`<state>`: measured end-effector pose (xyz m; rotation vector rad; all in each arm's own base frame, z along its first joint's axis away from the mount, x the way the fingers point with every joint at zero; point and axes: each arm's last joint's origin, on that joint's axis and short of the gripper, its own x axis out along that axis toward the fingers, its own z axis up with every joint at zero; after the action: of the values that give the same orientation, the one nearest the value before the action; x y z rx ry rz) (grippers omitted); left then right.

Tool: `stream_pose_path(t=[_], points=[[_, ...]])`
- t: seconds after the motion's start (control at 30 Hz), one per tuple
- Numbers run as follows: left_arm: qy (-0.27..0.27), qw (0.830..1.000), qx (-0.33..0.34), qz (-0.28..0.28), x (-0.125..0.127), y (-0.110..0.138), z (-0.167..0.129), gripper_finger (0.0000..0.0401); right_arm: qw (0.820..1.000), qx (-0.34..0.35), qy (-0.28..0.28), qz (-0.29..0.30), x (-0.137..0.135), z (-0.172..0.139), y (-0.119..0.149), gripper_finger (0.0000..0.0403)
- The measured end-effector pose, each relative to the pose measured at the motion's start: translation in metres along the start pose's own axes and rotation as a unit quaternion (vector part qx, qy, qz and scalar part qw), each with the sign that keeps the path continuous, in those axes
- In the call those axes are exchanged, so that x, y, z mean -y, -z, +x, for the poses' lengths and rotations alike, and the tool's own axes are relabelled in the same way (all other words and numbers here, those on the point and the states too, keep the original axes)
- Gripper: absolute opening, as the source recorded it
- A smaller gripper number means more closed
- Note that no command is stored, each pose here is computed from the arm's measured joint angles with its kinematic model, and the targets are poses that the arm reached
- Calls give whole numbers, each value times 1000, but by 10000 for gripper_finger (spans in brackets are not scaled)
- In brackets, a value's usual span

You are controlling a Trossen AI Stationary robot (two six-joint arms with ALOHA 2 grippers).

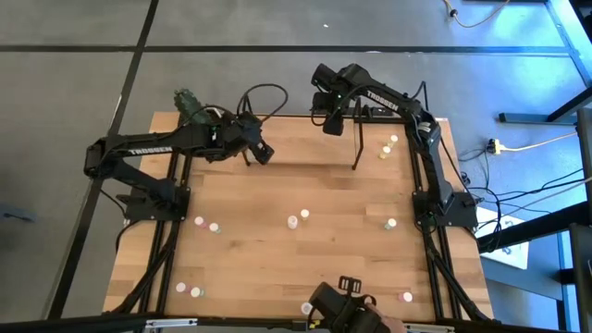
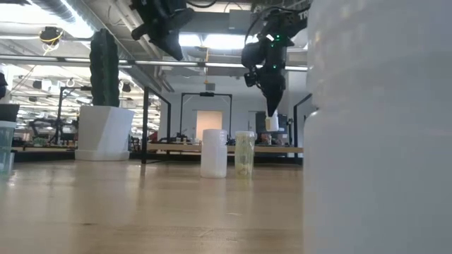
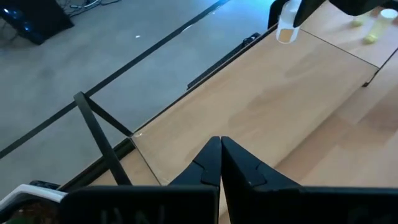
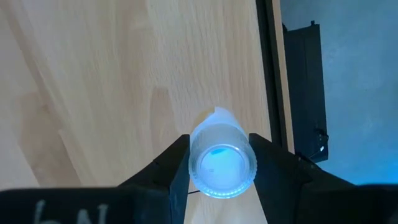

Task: Pick and place medicine bottles onto shelf by color
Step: Put the right white pill bottle on the shelf

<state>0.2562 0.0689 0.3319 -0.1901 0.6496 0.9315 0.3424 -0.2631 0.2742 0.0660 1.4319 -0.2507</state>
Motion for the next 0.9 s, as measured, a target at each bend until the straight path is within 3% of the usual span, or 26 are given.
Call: stream_pose_path(t=[0.53, 0.9], points=[[1, 1000, 1, 0, 0, 0, -1, 0, 1000, 0, 0, 2, 0, 0, 0, 147], [1, 1000, 1, -1, 0, 0, -1, 0, 999, 13, -16, 42, 11, 1, 4, 147]])
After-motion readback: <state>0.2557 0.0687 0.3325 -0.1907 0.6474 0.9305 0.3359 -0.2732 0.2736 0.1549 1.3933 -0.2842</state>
